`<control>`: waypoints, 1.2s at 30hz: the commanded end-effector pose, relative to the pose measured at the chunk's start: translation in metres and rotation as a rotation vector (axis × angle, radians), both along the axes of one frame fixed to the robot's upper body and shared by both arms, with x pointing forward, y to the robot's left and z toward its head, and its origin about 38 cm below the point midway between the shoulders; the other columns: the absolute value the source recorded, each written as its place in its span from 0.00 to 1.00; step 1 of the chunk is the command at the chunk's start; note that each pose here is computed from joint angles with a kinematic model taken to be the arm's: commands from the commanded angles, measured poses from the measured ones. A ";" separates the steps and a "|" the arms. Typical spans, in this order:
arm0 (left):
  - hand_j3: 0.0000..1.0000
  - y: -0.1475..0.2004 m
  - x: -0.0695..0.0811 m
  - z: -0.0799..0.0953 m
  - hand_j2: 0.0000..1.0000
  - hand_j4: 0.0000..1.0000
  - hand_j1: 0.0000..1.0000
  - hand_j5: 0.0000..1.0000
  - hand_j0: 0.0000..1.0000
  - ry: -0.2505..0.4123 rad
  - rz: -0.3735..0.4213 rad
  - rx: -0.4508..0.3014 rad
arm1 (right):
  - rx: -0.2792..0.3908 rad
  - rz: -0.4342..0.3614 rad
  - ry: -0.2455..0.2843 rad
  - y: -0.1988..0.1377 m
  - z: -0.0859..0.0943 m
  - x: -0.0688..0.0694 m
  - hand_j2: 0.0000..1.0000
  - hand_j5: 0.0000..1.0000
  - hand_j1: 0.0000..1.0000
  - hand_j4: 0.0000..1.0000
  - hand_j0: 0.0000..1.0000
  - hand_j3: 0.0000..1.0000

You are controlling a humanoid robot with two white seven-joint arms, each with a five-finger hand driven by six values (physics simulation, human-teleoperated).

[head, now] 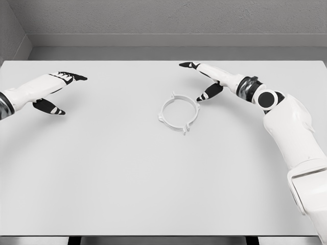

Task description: Assemble PVC drainage pipe clamps

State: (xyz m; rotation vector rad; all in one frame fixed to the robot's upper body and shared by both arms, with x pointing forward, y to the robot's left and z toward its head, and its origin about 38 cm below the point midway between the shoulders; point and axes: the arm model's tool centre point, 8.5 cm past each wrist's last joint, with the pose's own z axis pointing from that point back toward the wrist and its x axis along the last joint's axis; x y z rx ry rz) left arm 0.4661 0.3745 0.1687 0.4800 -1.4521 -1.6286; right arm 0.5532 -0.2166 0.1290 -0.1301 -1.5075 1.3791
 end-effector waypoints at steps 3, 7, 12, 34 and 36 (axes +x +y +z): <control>1.00 0.001 0.000 0.001 1.00 1.00 1.00 1.00 1.00 -0.001 0.003 -0.006 | 0.009 -0.006 0.003 -0.001 0.001 0.001 1.00 1.00 1.00 1.00 1.00 1.00; 1.00 0.001 -0.001 -0.001 1.00 1.00 1.00 1.00 1.00 0.002 0.004 -0.006 | 0.006 -0.014 0.012 -0.004 -0.002 0.001 1.00 1.00 1.00 1.00 1.00 1.00; 1.00 0.002 -0.001 -0.001 1.00 1.00 1.00 1.00 1.00 0.003 0.006 -0.008 | 0.005 -0.020 0.024 -0.005 -0.006 0.000 1.00 1.00 1.00 1.00 1.00 1.00; 1.00 0.005 -0.002 -0.001 1.00 1.00 1.00 1.00 1.00 0.002 0.014 -0.010 | -0.013 -0.001 0.022 -0.001 -0.005 -0.001 1.00 1.00 1.00 1.00 1.00 1.00; 1.00 0.005 -0.003 -0.001 1.00 1.00 1.00 1.00 1.00 0.003 0.014 -0.010 | -0.013 -0.001 0.022 -0.001 -0.005 -0.001 1.00 1.00 1.00 1.00 1.00 1.00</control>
